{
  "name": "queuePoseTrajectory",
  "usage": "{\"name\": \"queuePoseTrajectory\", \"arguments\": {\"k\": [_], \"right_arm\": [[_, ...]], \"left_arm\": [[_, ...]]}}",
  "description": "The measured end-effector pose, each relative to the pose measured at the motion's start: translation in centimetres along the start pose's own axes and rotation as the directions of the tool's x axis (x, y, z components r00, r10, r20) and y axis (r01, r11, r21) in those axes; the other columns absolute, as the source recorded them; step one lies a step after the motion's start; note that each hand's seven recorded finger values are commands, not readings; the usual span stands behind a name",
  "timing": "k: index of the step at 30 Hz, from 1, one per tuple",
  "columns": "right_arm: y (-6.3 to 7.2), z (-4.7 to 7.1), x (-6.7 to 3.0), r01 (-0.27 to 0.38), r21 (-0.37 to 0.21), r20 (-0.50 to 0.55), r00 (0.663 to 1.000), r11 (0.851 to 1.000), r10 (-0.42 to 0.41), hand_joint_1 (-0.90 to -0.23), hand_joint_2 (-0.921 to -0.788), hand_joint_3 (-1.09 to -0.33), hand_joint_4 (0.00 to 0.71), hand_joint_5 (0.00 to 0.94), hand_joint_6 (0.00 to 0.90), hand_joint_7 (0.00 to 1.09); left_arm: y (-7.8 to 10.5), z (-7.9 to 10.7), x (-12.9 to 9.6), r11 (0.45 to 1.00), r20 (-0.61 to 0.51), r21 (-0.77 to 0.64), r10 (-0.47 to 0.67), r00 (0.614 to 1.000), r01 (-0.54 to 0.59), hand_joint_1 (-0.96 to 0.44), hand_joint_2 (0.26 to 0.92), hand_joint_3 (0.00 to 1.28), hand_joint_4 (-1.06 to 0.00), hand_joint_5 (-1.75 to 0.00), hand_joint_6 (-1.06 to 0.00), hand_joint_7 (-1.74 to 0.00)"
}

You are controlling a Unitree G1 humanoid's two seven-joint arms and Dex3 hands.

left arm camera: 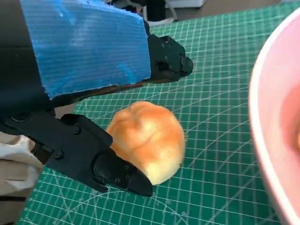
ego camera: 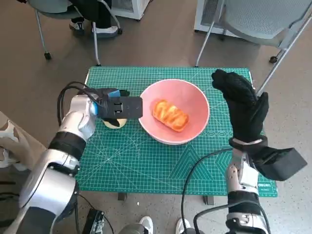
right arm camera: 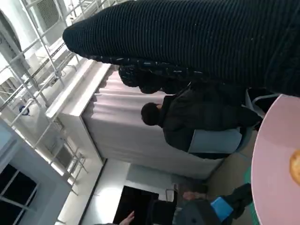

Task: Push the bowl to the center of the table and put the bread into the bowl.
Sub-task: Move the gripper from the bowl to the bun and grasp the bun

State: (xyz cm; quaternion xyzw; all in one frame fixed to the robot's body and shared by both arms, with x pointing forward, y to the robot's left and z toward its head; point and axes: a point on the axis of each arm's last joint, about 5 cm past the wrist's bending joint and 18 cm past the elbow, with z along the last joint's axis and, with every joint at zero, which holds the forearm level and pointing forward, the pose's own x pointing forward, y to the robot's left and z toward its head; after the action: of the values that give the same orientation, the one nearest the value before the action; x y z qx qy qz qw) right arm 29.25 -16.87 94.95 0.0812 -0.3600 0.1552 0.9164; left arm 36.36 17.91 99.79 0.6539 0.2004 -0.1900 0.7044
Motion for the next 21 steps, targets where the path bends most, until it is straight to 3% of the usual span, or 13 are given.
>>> {"name": "queuePoseTrajectory", "arguments": {"k": [21], "right_arm": [[0.0, 0.0, -0.11, 0.007, 0.001, -0.006, 1.0, 1.0, -0.007, -0.634, -0.921, -0.745, 0.233, 0.001, 0.1, 0.42]], "left_arm": [[-1.2, 0.3, 0.6, 0.998, -0.05, 0.037, -0.058, 0.997, 0.06, -0.42, 0.718, 0.01, 0.0, 0.0, -0.14, 0.0]]}}
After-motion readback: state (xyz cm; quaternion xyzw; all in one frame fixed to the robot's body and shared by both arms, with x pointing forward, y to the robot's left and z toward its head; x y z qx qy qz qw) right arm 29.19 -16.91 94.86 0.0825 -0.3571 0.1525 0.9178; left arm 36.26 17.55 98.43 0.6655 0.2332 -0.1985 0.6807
